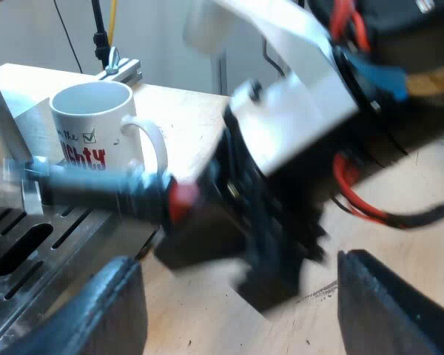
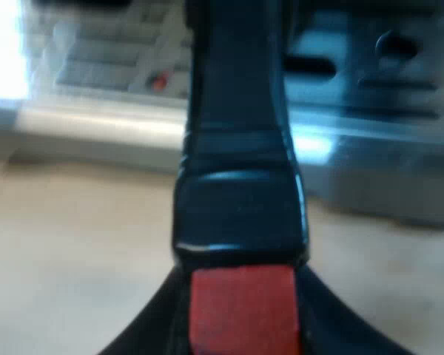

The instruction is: Grind coffee beans and then tamp

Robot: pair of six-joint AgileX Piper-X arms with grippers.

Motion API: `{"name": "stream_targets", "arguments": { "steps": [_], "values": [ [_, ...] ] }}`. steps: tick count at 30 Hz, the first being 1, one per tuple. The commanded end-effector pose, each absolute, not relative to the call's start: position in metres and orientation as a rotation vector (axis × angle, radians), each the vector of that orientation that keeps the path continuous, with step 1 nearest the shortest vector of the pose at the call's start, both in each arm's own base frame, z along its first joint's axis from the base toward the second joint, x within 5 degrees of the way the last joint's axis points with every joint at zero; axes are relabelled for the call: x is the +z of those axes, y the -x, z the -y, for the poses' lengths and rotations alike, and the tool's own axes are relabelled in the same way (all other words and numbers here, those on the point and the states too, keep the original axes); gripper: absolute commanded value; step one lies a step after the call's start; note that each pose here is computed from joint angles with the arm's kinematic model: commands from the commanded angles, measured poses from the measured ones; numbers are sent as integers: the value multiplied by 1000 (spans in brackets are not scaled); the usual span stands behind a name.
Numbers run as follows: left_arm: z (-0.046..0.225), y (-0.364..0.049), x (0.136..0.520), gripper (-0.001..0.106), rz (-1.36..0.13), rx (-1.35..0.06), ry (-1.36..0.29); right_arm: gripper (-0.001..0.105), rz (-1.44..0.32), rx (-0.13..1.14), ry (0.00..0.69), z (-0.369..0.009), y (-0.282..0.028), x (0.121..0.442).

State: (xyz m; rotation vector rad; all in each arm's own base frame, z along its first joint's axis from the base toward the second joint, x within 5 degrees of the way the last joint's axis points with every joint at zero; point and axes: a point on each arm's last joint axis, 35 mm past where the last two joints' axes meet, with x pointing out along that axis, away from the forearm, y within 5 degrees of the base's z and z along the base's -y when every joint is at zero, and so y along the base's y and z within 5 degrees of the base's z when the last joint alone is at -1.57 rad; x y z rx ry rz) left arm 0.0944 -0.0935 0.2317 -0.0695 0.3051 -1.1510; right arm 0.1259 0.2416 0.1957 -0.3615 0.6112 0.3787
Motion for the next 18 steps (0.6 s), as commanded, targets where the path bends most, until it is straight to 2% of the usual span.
{"name": "stream_targets", "arguments": {
  "steps": [1, 6, 14, 18],
  "values": [
    [93, -94, 234, 58, -298, -1158, 79, 0, -595, 423, 363, -246, -118, 202],
    [93, -94, 234, 58, -298, -1158, 79, 0, -591, 417, 362, -243, -110, 207],
    [87, -85, 255, 58, -182, -1168, 87, 0, -567, 404, 427, -228, -90, 225],
    [83, -80, 258, 58, -179, -1167, 87, 0, -561, 438, 446, -222, -78, 232]
  ]
}}
